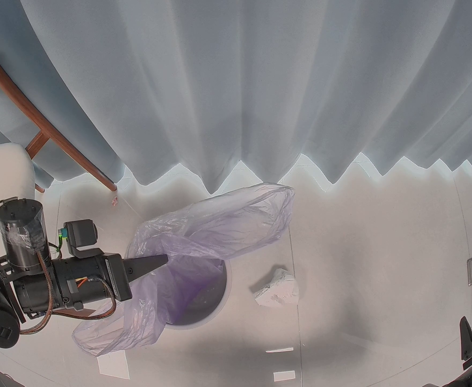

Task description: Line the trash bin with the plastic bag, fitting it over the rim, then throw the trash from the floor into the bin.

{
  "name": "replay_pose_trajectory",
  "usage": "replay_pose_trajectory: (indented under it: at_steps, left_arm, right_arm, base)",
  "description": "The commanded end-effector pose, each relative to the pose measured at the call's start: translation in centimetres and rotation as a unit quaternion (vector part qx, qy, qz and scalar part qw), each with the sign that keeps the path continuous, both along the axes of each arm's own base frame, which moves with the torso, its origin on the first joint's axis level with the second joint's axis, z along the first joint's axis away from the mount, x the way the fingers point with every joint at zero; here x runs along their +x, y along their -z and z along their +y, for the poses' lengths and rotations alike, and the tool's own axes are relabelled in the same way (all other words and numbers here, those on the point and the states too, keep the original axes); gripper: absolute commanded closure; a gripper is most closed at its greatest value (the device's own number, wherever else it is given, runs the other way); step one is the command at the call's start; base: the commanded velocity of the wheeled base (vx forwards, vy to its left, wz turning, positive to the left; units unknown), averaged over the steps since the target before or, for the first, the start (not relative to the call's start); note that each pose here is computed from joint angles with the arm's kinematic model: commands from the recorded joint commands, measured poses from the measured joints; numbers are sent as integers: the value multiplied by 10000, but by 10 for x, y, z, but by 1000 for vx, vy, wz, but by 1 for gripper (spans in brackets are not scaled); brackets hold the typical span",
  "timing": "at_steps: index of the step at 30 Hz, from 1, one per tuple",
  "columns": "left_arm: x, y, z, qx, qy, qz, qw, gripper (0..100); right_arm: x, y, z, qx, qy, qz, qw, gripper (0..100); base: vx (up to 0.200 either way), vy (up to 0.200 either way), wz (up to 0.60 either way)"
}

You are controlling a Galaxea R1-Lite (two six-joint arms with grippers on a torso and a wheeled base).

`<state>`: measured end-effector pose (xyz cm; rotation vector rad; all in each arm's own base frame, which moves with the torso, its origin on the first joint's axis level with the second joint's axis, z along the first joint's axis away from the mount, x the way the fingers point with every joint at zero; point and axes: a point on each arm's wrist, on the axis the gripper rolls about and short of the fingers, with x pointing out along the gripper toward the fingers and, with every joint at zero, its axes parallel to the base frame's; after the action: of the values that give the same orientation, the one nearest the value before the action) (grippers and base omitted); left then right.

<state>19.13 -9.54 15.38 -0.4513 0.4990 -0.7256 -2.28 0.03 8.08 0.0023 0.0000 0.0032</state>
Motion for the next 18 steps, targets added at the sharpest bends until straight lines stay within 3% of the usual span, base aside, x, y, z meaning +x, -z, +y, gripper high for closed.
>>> replay_pose_trajectory:
  at_steps: [1, 18]
  left_arm:
    - [1, 1, 1, 0, -28, 13, 10000, 100]
    - [2, 8, 1, 68, -34, 156, 9999, 100]
  right_arm:
    - [0, 5, 0, 4, 1, 0, 10000, 0]
    - [0, 5, 0, 4, 8, 0, 10000, 0]
  base:
    - [0, 0, 0]
    - [0, 0, 0]
